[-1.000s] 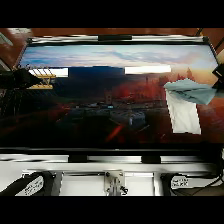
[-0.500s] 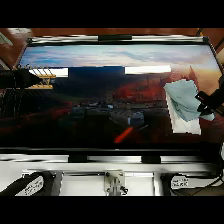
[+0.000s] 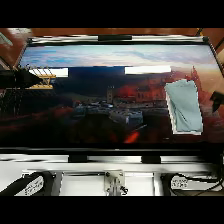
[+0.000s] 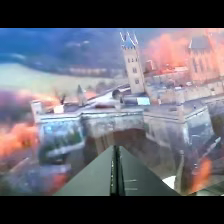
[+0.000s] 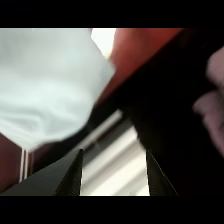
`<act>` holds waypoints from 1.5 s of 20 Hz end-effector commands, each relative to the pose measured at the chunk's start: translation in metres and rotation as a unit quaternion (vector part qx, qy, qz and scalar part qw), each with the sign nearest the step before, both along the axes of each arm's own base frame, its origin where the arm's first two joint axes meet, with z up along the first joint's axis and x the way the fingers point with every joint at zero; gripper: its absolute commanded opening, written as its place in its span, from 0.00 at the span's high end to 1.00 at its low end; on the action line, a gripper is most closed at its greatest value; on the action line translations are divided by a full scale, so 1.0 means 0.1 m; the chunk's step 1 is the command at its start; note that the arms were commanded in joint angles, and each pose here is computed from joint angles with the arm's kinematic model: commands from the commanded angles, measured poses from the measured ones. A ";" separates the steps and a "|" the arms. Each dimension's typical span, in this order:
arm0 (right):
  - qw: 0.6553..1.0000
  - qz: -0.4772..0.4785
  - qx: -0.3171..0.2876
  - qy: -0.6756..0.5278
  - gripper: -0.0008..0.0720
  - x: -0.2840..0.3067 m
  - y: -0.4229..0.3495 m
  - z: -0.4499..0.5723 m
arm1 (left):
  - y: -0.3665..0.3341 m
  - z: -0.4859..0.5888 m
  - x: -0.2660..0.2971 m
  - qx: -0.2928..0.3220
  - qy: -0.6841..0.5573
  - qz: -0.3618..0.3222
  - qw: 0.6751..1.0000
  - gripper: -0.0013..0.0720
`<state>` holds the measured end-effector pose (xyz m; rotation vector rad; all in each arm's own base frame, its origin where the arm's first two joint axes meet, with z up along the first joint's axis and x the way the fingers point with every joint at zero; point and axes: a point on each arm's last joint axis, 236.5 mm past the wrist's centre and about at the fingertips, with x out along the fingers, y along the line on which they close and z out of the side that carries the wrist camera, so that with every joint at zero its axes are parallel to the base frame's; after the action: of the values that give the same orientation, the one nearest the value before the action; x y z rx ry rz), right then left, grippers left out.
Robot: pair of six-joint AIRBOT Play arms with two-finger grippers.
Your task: Fold the shirts.
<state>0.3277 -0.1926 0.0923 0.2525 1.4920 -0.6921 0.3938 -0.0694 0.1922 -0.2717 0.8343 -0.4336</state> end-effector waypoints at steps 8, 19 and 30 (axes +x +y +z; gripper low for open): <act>0.948 0.252 0.092 -0.172 0.29 1.55 2.24 0.14 | -0.41 -1.28 0.01 0.257 0.186 -0.080 0.945 0.08; 0.950 0.265 0.148 -0.076 0.29 1.33 2.56 -0.34 | -0.51 -1.47 0.17 0.250 0.189 -0.062 0.947 0.08; 0.950 0.265 0.148 -0.076 0.29 1.33 2.56 -0.34 | -0.55 -1.44 0.31 0.244 0.160 -0.055 0.955 0.08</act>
<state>0.4605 0.0631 0.0582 0.1176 1.4252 -0.0156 0.4229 -0.1234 0.0478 0.1719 1.2566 -0.2756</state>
